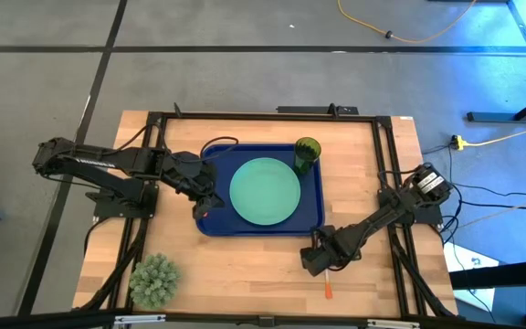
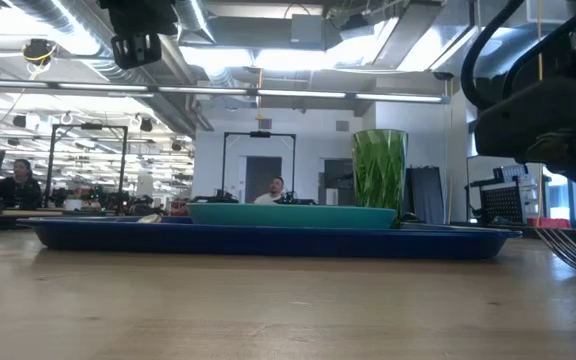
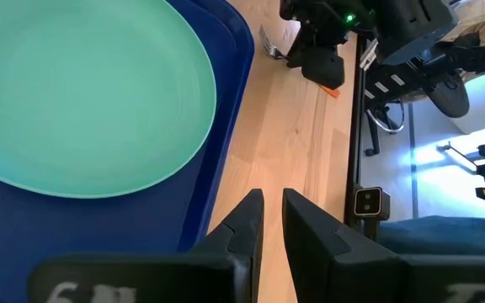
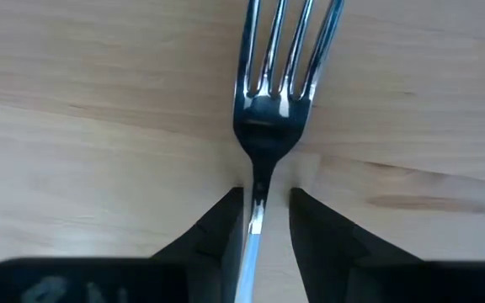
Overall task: Pick and place plate/cup/fork/spoon on tray
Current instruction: Put the orange fork on the blue serving tray to the left side of the green plate
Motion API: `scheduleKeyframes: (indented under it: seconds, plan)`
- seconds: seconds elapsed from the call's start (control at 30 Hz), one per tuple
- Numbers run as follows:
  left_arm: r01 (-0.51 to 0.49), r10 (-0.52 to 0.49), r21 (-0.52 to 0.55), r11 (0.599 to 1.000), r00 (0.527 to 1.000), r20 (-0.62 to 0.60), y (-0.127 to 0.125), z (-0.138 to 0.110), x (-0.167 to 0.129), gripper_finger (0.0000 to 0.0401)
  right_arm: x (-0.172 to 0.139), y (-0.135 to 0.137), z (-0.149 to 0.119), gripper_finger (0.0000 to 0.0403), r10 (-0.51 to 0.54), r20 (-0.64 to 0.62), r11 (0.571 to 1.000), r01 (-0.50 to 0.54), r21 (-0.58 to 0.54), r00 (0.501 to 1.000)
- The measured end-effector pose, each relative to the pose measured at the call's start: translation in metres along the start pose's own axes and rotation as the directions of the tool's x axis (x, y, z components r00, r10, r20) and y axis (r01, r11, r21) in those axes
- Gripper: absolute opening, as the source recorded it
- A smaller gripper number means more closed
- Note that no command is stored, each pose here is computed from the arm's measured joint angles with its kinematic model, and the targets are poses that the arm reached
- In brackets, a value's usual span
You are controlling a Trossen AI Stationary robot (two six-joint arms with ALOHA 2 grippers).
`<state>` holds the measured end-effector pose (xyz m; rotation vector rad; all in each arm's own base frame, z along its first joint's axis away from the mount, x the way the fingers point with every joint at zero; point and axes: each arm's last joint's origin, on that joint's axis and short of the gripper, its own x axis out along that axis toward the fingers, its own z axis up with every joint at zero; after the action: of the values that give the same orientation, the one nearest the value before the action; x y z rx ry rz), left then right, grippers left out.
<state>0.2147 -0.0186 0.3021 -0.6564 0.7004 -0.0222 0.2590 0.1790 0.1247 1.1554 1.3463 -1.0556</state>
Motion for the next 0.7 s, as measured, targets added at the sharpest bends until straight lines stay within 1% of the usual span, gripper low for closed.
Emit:
scheduleKeyframes:
  seconds: [0.07,0.13,0.3,0.43,0.6,0.7]
  plan:
    - [0.000,0.000,0.000,1.000,1.000,0.000,0.000,0.000,0.000,0.0039,0.000,0.000,0.000,0.0094,0.003,0.006,1.000,-0.003,-0.002,1.000]
    - [0.000,0.000,0.000,1.000,1.000,0.000,0.000,0.000,0.000,0.0039,0.001,0.000,0.000,0.0079,0.009,0.013,1.000,-0.009,-0.006,1.000]
    - [0.000,0.000,0.000,1.000,1.000,0.000,0.000,0.000,0.000,0.0039,0.001,0.001,0.000,0.0017,0.025,0.029,1.000,-0.025,-0.009,0.999]
    - [0.000,0.000,0.033,0.999,1.000,0.000,0.000,0.000,0.000,0.0039,0.001,0.001,0.000,0.0013,0.027,0.035,0.999,-0.025,-0.040,0.999]
    - [0.000,0.000,0.051,0.999,1.000,0.000,0.000,0.000,0.000,0.0039,-0.003,0.004,-0.001,0.0005,0.027,0.033,0.988,-0.022,-0.153,0.999]
    - [0.000,0.000,0.052,0.999,1.000,-0.001,0.000,0.000,0.000,0.0039,-0.012,0.009,-0.002,0.0001,0.030,0.023,0.981,-0.025,-0.191,0.999]
